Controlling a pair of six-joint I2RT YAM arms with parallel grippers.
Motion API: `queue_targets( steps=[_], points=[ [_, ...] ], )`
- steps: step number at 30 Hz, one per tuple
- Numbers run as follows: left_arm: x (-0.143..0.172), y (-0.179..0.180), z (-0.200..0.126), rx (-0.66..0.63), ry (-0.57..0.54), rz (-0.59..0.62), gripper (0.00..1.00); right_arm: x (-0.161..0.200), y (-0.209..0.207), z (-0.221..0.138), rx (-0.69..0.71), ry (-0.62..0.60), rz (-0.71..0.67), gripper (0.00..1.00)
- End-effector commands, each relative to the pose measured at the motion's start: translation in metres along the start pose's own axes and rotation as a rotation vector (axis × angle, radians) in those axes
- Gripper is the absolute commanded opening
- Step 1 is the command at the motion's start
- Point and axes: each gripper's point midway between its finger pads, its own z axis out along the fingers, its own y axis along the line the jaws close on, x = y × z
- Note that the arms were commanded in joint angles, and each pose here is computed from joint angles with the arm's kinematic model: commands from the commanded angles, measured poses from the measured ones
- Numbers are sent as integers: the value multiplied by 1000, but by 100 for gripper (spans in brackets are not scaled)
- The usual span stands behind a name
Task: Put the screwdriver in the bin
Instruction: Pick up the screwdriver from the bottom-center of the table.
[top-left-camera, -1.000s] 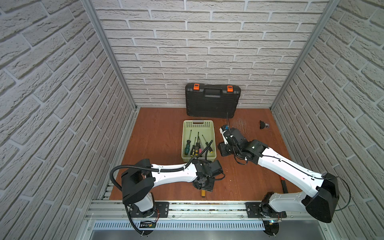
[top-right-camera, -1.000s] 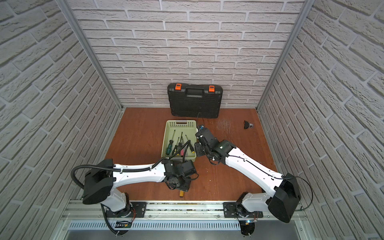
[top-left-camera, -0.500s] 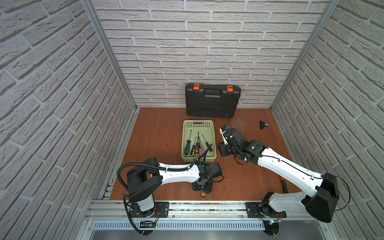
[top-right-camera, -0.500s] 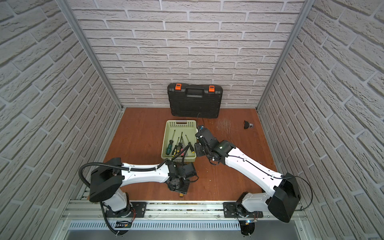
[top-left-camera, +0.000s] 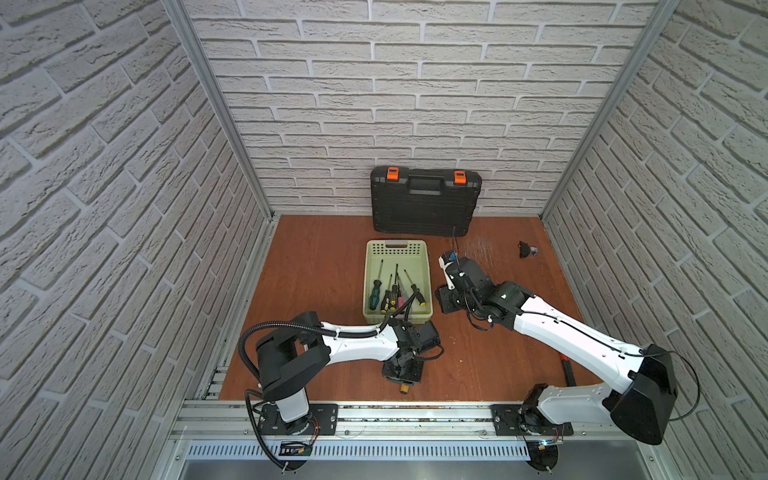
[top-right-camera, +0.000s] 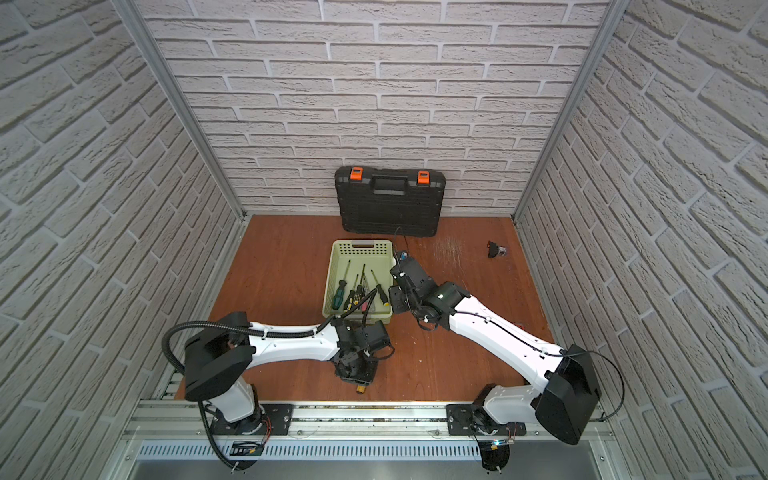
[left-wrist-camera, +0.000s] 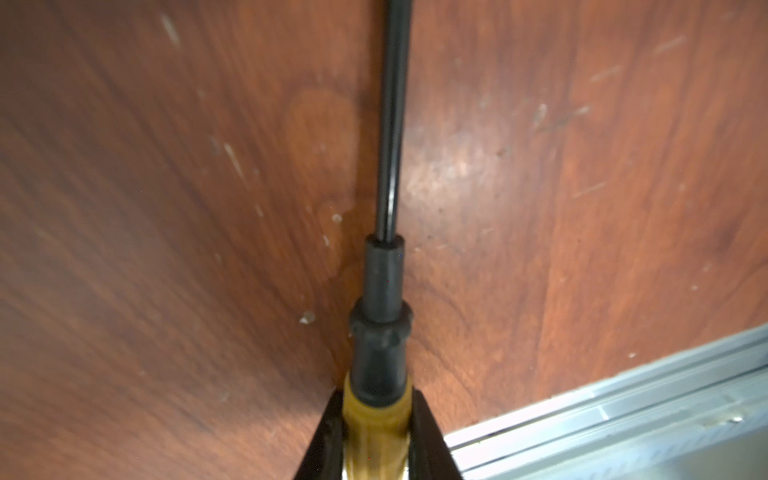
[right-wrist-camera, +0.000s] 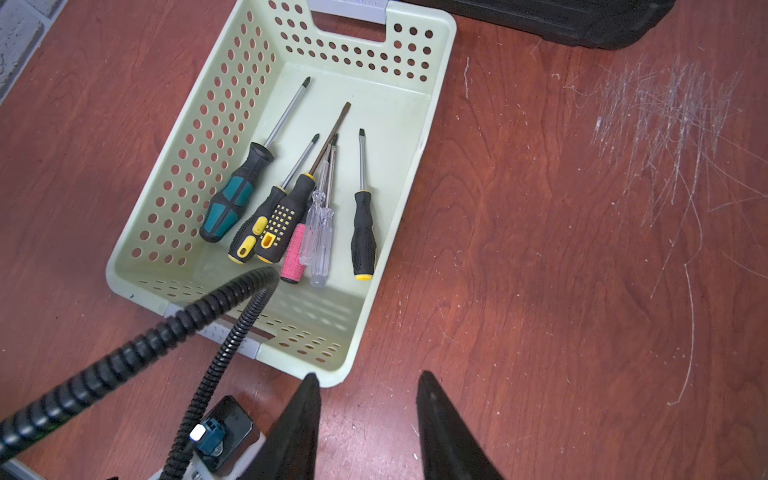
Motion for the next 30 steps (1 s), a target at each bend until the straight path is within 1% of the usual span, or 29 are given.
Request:
queue_targets(
  steps=[1,3,5,8,11,15,19,21,24,26,28,30],
  points=[
    [7,20,13,-72,38,7,7,-5,-3,-6,1,-53,45,41],
    [8,19,10,-66,34,21,5,-4,-3,-5,1,-44,43,41],
    [8,17,1,-60,30,34,4,-5,-2,-5,3,-44,34,41],
    [8,8,-27,-60,59,87,4,-12,-2,-10,3,-63,27,39],
    [6,1,-54,-46,30,123,4,-21,-2,-21,-7,-109,54,39],
    [8,-8,-72,86,-24,105,3,-33,-2,-31,-3,-129,56,39],
    [7,-18,-107,196,-73,156,4,-43,5,-38,-33,-144,68,40],
    [5,-17,-125,218,-97,173,4,-49,8,-41,-47,-152,69,40],
    [-11,-5,-152,248,-163,146,4,-56,11,-47,-52,-158,67,40],
    [-34,6,-171,277,-230,93,4,-59,13,-50,-63,-166,72,40],
    [-64,18,-191,307,-310,38,4,-62,16,-52,-87,-185,88,40],
    [-92,28,-206,312,-374,17,4,-65,21,-51,-115,-202,100,40]
  ],
)
